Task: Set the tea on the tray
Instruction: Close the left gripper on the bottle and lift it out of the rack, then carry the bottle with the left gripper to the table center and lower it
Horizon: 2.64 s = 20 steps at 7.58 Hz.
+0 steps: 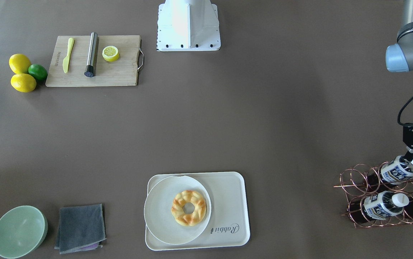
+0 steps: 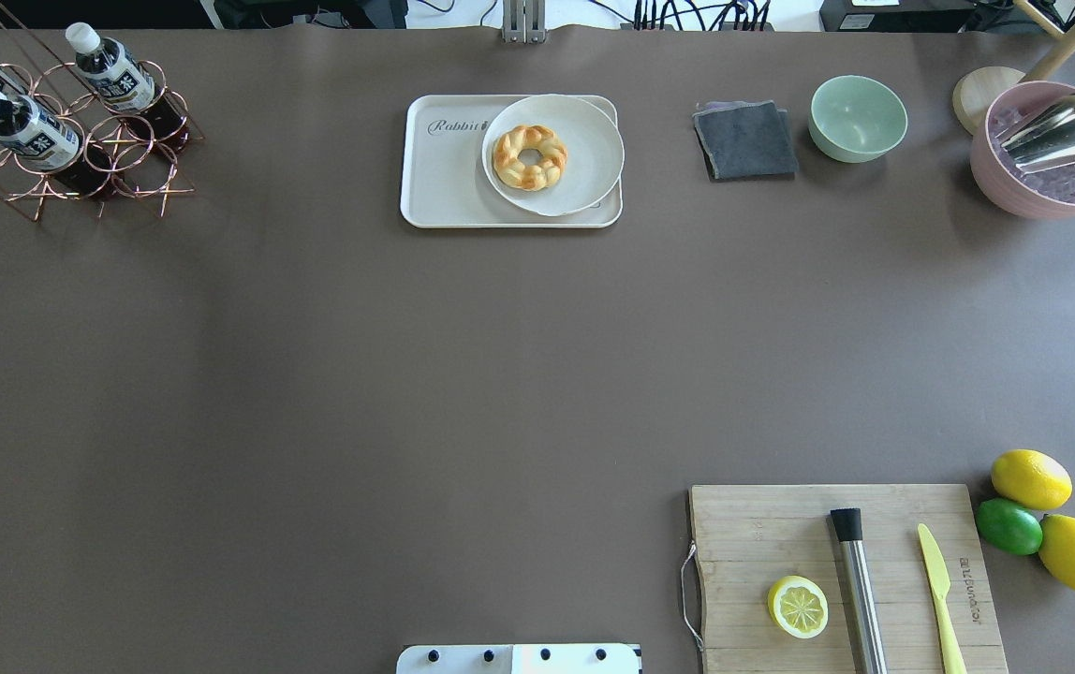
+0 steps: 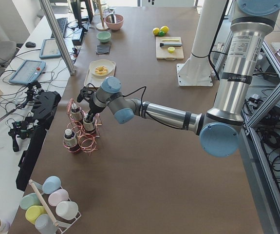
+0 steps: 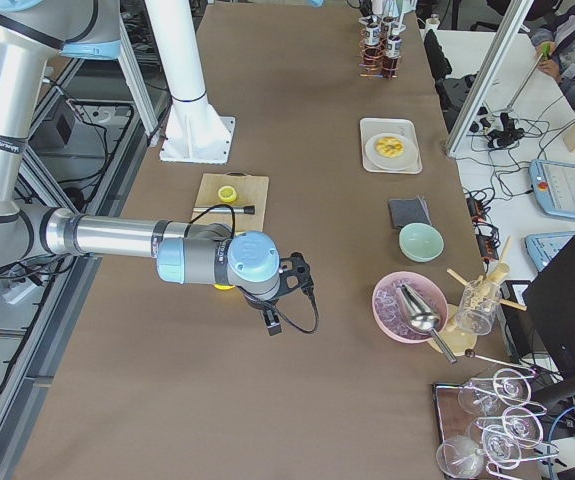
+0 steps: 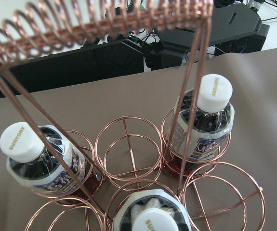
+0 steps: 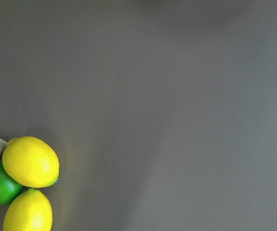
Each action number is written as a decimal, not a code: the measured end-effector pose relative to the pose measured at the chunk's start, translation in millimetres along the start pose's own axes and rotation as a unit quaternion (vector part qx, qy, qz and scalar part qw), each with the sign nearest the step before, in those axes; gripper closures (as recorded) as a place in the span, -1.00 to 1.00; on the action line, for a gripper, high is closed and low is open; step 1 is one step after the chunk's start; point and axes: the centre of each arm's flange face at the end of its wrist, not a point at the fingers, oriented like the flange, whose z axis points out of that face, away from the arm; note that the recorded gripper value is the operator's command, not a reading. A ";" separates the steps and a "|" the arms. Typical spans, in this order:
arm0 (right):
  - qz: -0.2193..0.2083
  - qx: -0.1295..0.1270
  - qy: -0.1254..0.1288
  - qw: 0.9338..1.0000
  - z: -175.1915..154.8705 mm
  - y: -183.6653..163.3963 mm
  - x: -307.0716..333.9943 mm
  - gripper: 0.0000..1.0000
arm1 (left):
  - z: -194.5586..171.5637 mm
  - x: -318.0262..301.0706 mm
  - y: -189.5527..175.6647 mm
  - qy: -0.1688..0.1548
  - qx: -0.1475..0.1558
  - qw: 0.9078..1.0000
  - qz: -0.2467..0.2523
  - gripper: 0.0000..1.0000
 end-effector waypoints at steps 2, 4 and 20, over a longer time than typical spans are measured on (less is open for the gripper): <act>0.000 -0.001 0.000 1.000 0.3 0.8 0.2 -1.00 | -41.0 -7.1 -49.7 0.026 -0.002 0.999 -0.026 1.00; 0.000 -0.001 0.000 1.000 0.9 1.8 0.7 -1.00 | -108.4 1.8 -107.0 0.039 0.013 0.998 -0.047 1.00; -0.004 -0.003 -0.001 1.000 2.1 -5.9 -2.1 -1.00 | -127.9 500.3 38.7 -0.015 -0.088 0.976 -0.199 1.00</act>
